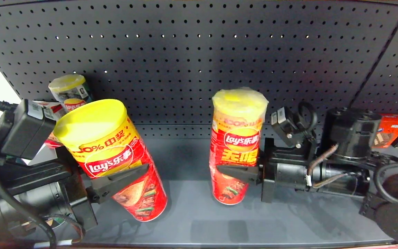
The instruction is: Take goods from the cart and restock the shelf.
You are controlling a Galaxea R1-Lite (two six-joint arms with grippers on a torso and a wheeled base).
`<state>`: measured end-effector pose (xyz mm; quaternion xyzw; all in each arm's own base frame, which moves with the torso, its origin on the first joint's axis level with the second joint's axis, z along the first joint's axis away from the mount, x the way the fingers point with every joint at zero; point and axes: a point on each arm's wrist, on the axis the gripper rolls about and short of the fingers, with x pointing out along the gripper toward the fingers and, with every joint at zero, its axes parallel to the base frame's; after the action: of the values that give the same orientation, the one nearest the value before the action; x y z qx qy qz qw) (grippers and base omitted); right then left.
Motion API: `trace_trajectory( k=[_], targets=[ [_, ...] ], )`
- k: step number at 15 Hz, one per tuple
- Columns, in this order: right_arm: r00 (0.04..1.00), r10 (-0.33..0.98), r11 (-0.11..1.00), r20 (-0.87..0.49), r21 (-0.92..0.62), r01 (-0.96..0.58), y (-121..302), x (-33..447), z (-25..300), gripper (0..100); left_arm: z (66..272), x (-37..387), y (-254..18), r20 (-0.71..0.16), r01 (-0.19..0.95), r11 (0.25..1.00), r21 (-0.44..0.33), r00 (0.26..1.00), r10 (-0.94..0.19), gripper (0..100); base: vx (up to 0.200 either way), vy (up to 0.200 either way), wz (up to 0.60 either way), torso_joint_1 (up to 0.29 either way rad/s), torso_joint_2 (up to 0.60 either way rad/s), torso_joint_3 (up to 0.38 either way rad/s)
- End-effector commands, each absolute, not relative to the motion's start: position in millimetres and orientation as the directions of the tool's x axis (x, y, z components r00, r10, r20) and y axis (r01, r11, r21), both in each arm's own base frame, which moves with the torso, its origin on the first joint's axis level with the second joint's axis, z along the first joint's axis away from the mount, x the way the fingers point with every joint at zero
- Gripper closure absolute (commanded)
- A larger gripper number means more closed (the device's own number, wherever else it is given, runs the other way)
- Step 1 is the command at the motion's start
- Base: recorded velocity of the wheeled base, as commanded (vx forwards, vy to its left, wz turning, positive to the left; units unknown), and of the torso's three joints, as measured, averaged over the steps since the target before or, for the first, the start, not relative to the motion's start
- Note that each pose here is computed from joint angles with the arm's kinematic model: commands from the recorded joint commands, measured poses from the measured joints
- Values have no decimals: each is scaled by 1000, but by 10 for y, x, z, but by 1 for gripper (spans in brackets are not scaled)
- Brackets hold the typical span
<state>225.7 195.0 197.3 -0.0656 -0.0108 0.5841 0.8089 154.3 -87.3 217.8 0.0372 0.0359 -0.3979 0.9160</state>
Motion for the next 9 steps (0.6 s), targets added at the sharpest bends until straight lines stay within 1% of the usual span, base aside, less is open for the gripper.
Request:
trace_trajectory(
  k=[1,3,9],
  targets=[
    [331,943,323,-35,-135,-937,1865,1932,1921,100,2181,1542,-873,-94,732,681,40,681,-726,100,0,0,0,0,0,0],
    [345,938,337,-47,-123,-933,1871,1854,1743,100,2181,1542,-873,-94,730,682,40,682,-725,100,0,0,0,0,0,0],
    [342,935,334,-90,-93,-938,1899,1889,1576,100,2174,1541,-872,-98,730,683,38,683,-724,100,0,0,0,0,0,0]
  ],
)
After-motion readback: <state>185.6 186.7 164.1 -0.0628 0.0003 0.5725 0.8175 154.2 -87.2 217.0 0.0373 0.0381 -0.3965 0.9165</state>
